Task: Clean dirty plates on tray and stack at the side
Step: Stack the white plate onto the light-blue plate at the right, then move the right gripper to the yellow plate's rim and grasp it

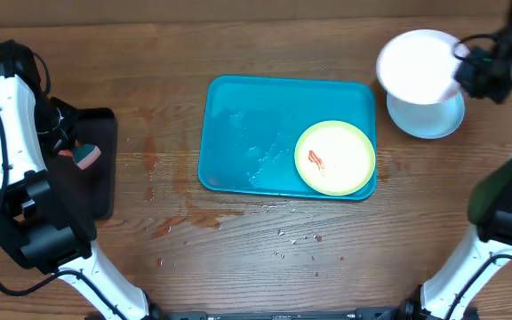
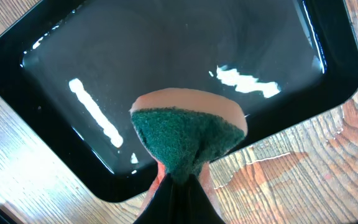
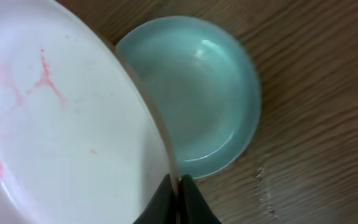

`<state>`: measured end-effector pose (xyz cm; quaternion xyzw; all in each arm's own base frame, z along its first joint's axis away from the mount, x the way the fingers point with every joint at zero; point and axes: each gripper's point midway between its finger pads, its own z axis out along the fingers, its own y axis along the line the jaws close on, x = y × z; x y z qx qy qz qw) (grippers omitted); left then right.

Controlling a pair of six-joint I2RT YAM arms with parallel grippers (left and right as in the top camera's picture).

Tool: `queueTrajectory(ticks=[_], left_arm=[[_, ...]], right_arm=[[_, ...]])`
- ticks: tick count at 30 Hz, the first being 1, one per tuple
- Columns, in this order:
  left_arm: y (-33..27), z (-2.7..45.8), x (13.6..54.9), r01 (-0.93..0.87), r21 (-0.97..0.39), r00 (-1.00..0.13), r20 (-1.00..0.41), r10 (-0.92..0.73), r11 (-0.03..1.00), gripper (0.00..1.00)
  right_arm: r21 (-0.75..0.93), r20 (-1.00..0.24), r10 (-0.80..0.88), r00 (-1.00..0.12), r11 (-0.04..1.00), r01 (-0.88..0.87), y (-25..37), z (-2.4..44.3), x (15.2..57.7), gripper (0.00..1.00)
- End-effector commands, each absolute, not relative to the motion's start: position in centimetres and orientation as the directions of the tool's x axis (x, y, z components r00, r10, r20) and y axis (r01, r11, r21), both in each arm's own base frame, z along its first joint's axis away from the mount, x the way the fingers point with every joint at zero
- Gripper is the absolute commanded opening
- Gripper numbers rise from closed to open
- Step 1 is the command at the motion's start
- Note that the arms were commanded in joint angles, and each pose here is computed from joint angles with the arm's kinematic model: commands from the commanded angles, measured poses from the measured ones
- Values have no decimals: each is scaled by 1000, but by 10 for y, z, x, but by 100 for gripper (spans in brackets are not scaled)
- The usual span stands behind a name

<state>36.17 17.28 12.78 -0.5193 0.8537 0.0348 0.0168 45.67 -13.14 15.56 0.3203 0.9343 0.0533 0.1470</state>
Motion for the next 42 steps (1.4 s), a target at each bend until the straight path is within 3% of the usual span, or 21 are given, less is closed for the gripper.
queueTrajectory(ticks=[1,4,6,10,15,19,25,33,37,42], left_arm=[[170,128,364,-884,28,-467,-59,-882,466,4],[170,128,365,-884,27,-467,-60,-882,466,4],[170,128,365,-884,25,-467,-62,-882,466,4],[170,128,366,-884,23,-467,-65,-882,466,4],[171,128,367,-885,21,-466,-67,-882,466,4],[171,128,366,-884,22,-467,-66,-882,467,4],[170,128,366,-881,22,-474,-65,-878,473,4],[171,128,366,-881,22,-474,-65,-878,473,4],[170,128,366,-881,22,-473,-65,-878,473,4],[166,128,369,-877,10,-480,-61,-875,481,4]], right_arm=[[230,-185,679,-710,732,641,-156,129,449,4],[225,-171,697,-696,715,662,-168,110,445,10],[221,-161,698,-698,715,663,-167,102,443,29],[224,-137,680,-720,730,646,-153,94,443,34],[379,-115,390,-914,868,322,-65,101,456,41],[352,-104,181,-978,927,134,-11,97,448,48],[221,-48,20,-999,975,9,36,64,429,54],[211,-10,-93,-996,973,-93,60,27,407,54],[212,30,-99,-995,973,-90,59,18,394,39],[287,59,-118,-991,953,-97,79,14,382,36]])
